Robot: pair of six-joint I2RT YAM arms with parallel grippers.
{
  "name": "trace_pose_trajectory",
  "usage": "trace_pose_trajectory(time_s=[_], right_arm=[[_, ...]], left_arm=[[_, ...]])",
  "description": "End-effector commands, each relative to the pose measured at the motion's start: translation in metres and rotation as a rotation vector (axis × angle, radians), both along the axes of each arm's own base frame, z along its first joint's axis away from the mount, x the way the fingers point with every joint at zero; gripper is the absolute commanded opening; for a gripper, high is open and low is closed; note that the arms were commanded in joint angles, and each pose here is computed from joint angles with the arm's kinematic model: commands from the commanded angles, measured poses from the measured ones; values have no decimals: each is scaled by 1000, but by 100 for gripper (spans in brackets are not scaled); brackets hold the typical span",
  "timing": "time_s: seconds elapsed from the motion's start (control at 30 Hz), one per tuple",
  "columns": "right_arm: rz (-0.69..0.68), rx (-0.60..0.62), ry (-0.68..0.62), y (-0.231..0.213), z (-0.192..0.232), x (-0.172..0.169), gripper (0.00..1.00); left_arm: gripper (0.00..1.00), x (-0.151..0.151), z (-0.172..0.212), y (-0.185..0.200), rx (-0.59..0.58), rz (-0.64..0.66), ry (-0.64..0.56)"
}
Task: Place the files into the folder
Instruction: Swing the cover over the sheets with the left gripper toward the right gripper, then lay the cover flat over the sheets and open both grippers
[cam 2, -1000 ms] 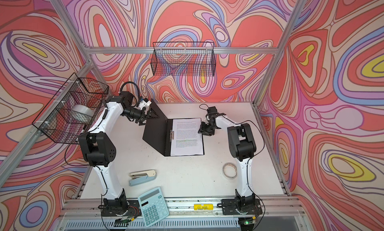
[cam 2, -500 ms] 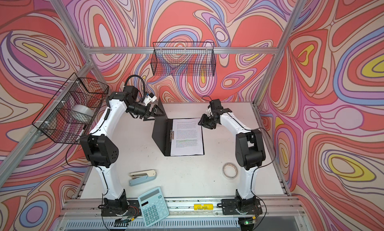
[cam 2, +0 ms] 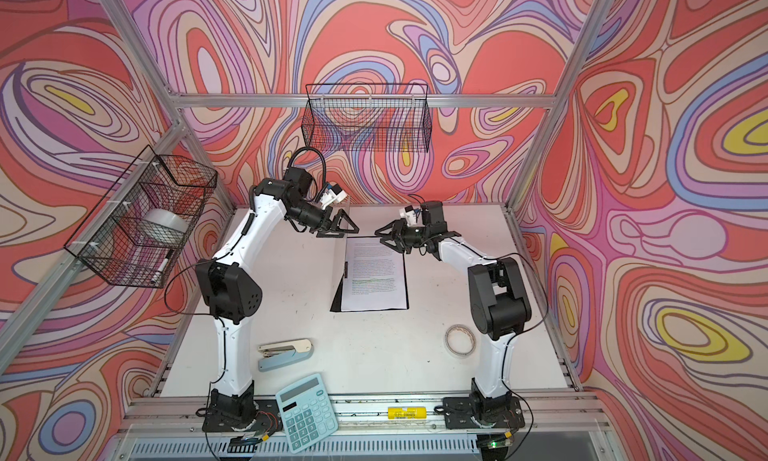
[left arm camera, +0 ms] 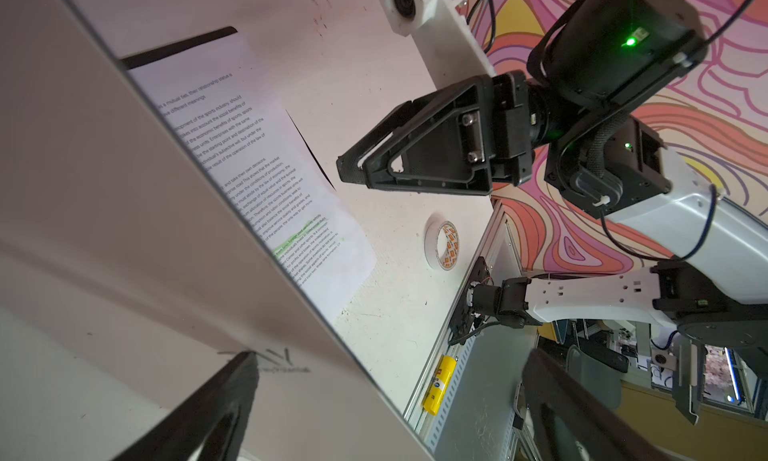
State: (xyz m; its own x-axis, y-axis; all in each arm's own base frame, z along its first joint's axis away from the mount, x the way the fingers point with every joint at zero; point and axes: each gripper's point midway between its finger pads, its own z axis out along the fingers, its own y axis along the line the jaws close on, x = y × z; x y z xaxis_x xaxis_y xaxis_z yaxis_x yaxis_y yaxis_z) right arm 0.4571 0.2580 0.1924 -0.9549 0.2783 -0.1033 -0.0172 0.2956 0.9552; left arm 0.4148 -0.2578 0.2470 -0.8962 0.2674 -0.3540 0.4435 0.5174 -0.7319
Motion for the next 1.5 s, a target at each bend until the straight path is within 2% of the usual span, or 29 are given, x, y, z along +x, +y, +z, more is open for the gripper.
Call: trace_pose_trajectory(time_s=[0.0,0.3,0.67,0.73,0.87,1.03,1.23,1.4,1.47], right_arm=[[45,140,-53,9,35,-3,46],[54,256,-38,13,40,-1,46],[70,170,-36,13,39,-1,46],[63,114,-34,11,34,-1,46],[28,-73,-37,-1,18,-1,45],[-33,-357,-8,-29,-16,-5,46],[-46,-531,52,-50,-60,-10,46],[-101,-729,95,-81,-99,-12,47],[-100,-763,114,-86,-112,-15,48]], left_arm=[[100,-3,11,-7,-22,-17,-15],[100,-11,21,1,2,-14,-49],[100,-4,49,49,-8,93,-101],[100,-4,50,58,-3,108,-100],[100,-6,46,72,33,126,-112],[100,-8,25,84,100,164,-114],[100,-17,2,85,109,159,-66],[100,-21,-12,87,124,158,-38],[100,-23,-15,89,134,155,-39]])
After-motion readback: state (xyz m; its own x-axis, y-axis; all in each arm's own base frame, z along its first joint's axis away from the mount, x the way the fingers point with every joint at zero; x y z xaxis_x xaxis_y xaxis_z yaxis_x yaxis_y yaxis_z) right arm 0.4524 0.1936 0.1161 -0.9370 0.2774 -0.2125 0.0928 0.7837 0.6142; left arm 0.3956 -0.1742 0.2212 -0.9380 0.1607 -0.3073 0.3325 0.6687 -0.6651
